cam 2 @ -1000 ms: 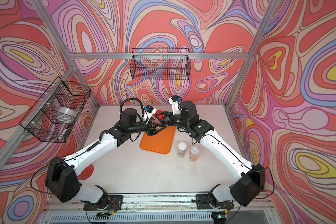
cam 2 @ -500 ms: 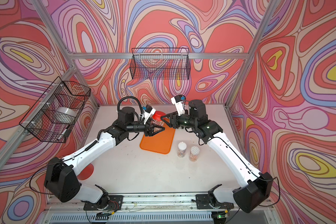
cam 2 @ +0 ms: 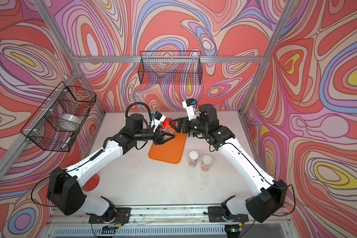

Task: Pour the candies out of the jar
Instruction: Unscrew the lid from the jar.

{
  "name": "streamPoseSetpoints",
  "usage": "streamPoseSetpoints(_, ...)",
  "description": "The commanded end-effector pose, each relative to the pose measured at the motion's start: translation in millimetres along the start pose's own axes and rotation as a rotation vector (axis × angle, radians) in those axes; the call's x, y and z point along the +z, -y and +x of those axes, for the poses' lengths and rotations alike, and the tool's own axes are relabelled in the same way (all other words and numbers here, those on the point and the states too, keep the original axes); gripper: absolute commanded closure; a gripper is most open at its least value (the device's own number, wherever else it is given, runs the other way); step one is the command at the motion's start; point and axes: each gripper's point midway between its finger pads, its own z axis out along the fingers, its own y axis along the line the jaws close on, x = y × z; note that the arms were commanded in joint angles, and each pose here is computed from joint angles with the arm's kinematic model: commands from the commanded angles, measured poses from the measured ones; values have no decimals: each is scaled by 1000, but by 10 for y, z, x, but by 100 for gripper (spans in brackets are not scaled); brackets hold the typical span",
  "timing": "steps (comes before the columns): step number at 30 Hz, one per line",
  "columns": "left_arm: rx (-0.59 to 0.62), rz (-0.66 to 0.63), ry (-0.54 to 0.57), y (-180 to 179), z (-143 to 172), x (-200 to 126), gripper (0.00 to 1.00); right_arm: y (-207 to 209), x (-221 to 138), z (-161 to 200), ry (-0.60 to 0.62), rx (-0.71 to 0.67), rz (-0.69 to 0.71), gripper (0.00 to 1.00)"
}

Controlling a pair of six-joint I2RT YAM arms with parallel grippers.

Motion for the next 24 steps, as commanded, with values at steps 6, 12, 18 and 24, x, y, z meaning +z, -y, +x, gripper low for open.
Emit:
streamPoseSetpoints(6, 84, -10, 27, 133, -214, -41, 100, 56, 183, -65, 21, 21, 44, 23)
streamPoseSetpoints(12, 97, -16, 27, 154, -232, -36, 100, 126, 306, 36, -7, 39, 76, 25)
streamPoseSetpoints(18, 109, 14, 28, 217, -229, -45, 100, 68, 352, 84, -15, 41, 27, 25)
streamPoseSetpoints(24, 129, 114, 34, 402, -236, -80, 100, -108, 330, 215, -59, -35, -89, 48)
